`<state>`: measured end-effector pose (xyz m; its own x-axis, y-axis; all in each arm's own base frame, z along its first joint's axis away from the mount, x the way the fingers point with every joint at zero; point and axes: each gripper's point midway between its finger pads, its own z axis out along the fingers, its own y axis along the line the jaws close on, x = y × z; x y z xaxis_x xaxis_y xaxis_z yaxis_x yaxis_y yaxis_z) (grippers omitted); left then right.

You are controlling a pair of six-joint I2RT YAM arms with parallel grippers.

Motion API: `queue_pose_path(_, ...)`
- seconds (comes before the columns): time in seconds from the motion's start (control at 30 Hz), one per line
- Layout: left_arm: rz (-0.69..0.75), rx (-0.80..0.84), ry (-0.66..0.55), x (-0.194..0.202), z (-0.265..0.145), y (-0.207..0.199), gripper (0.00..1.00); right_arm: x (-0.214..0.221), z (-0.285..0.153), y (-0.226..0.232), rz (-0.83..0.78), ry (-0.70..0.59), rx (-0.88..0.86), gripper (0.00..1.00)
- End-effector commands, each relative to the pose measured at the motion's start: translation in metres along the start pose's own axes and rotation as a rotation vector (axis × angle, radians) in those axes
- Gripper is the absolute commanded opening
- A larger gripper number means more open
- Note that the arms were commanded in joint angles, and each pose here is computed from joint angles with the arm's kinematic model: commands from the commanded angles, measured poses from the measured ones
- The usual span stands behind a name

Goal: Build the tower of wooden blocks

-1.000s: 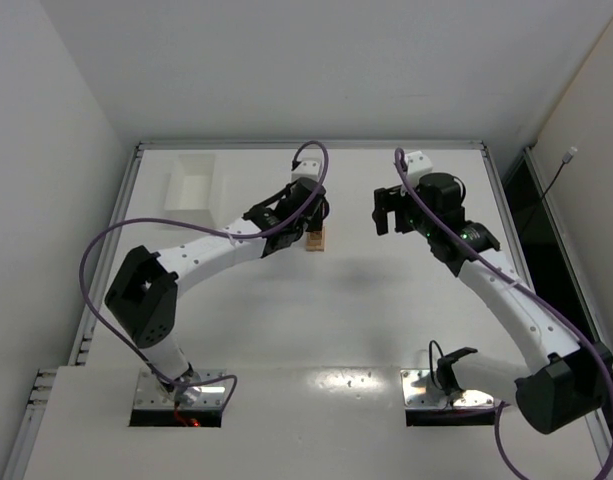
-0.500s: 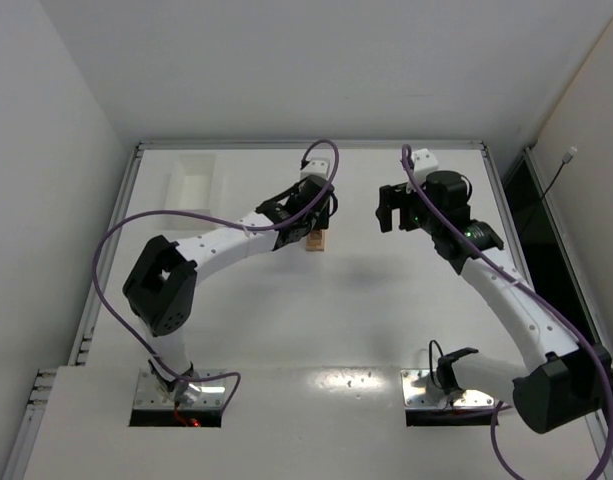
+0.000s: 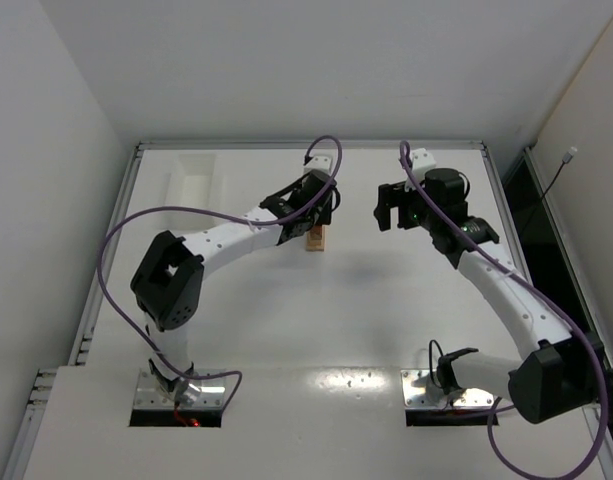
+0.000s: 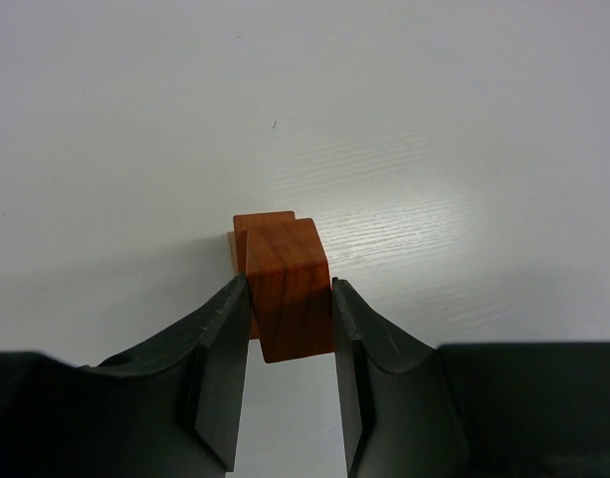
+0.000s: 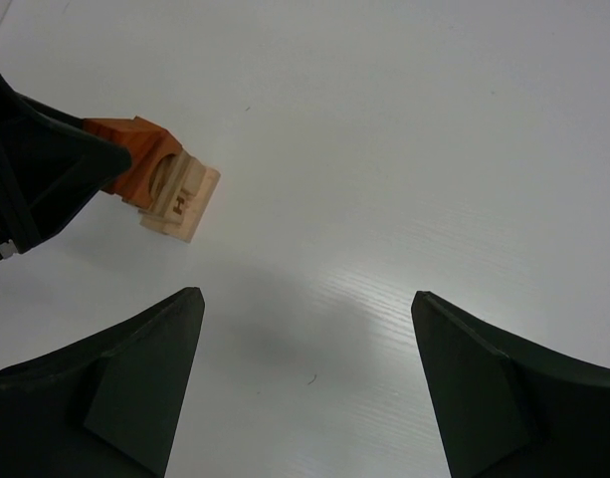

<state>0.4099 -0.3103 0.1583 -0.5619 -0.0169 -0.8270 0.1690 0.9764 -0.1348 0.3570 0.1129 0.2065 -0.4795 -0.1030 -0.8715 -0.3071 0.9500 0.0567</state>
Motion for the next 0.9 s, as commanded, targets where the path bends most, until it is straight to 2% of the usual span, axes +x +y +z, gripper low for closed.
queue_pose_path(0.0,-0.014,0.016,-0.039,-0.021,0.003,-0.002,0.0,-0.022,0.0,0.002,0.017,-0.063,-0.02,0.83)
queue_pose_path(0.63,-0.013,-0.022,0.004,-0.014,0.012,0.009,0.0,-0.021,0.007,0.0,0.026,-0.054,-0.031,0.83)
queue_pose_path(0.73,-0.013,-0.01,0.01,-0.013,0.012,0.007,0.12,-0.023,0.008,-0.001,0.026,-0.054,-0.031,0.83)
queue_pose_path(0.87,0.005,-0.017,0.026,-0.007,0.015,0.009,0.15,-0.023,0.008,-0.001,0.026,-0.054,-0.031,0.83)
